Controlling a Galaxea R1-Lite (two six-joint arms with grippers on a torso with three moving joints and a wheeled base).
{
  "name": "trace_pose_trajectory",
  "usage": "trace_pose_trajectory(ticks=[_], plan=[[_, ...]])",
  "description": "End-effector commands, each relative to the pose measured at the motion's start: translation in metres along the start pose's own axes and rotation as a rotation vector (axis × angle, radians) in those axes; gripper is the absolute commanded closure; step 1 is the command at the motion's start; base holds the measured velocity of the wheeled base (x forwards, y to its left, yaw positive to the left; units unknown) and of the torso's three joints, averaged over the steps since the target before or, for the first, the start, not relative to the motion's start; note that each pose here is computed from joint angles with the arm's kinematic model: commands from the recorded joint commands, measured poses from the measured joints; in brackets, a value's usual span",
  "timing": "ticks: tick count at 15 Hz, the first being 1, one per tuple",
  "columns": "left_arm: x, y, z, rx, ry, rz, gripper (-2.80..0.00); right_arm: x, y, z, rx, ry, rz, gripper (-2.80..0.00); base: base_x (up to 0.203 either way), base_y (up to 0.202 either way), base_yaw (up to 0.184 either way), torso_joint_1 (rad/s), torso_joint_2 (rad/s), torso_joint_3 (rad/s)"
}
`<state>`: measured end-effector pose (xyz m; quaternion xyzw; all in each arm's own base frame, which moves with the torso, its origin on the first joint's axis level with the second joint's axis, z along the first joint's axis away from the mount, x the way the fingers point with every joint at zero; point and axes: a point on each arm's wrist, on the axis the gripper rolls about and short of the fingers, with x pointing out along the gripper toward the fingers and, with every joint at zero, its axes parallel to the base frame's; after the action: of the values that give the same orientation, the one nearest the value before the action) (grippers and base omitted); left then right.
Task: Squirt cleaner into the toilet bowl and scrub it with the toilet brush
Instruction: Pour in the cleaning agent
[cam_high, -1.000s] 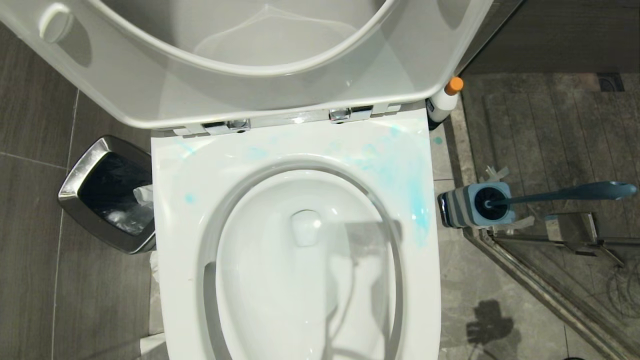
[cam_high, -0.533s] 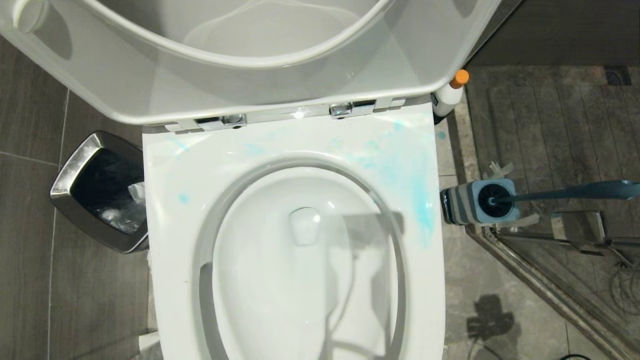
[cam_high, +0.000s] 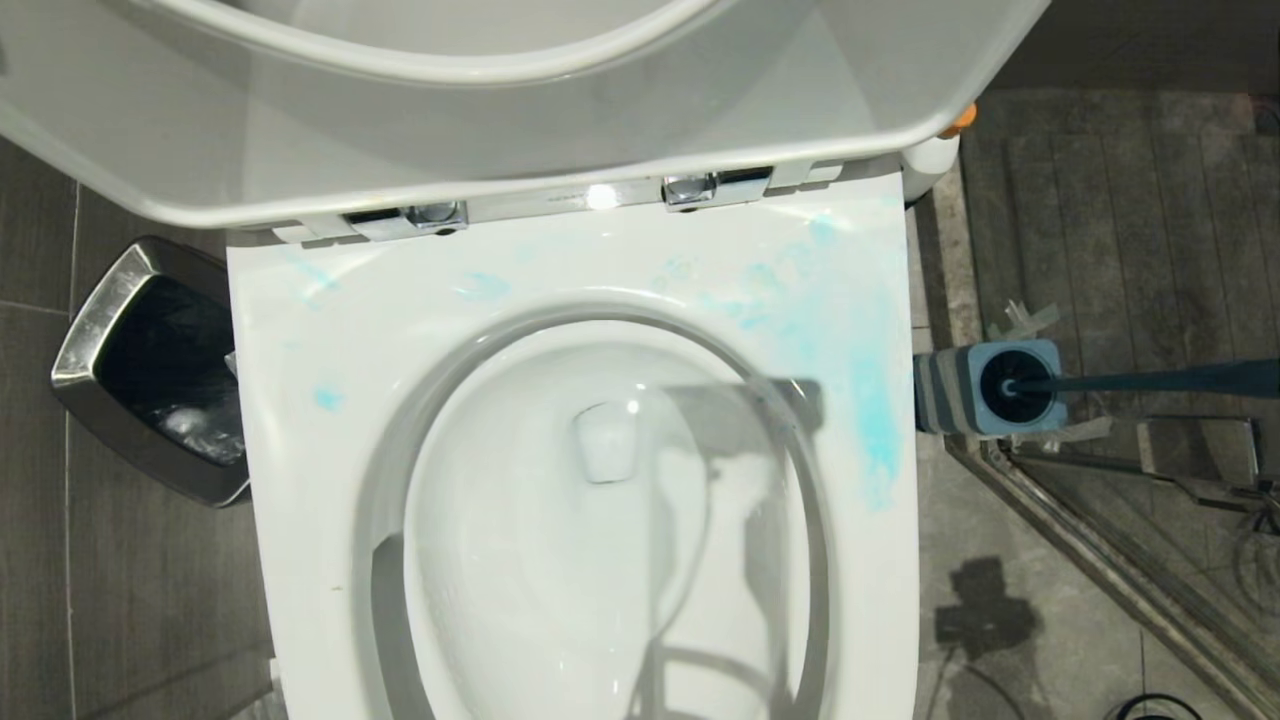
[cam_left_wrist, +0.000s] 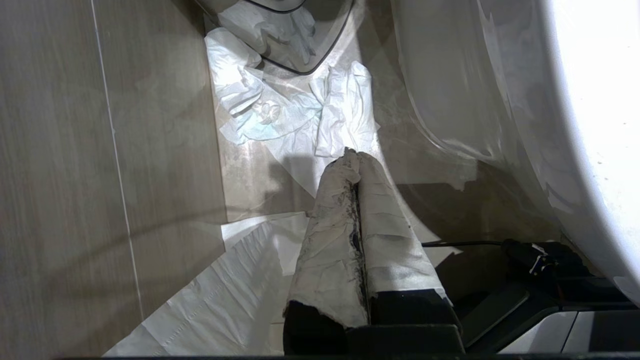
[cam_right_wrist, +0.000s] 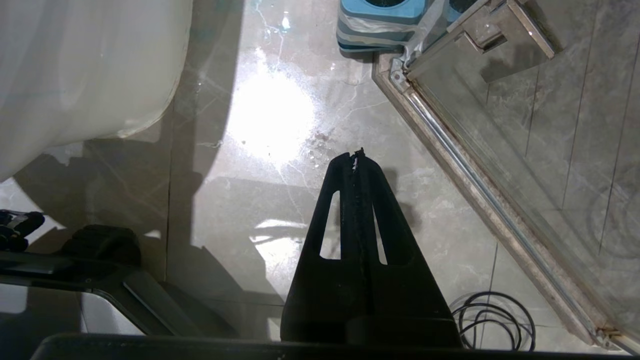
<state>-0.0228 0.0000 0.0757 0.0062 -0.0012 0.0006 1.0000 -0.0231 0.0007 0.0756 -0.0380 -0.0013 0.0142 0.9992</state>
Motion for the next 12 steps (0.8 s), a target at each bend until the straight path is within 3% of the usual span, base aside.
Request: trace_pose_trajectory(ticks=[1,4,6,9,12], plan=[[0.0,0.0,0.0,0.0,-0.001,0.0,0.0,0.0,0.0,0.001,-0.002,0.0,0.001,0.0,0.0,0.0,0.0,0.0,0.0,0.0],[0.0,0.0,0.0,-0.002,-0.001,0.0,0.0,-0.009,-0.002,0.031,-0.003,-0.052,0.011,0.0,0.0,0.0,0.0,0.0,0.0,0.0],[0.0,0.0,0.0,-0.002,-0.001,0.0,0.0,-0.006,-0.005,0.067,-0.001,-0.003,0.018,0.0,0.0,0.0,0.0,0.0,0.0,0.0],[0.0,0.0,0.0,-0.002,-0.001,0.0,0.0,0.041,-0.01,0.124,-0.006,0.133,0.03,0.0,0.0,0.0,0.0,0.0,0.0,0.0],[0.0,0.0,0.0,-0.005,0.001,0.0,0.0,0.12,-0.016,0.167,-0.027,0.195,0.035,0.0,0.0,0.0,0.0,0.0,0.0,0.0]])
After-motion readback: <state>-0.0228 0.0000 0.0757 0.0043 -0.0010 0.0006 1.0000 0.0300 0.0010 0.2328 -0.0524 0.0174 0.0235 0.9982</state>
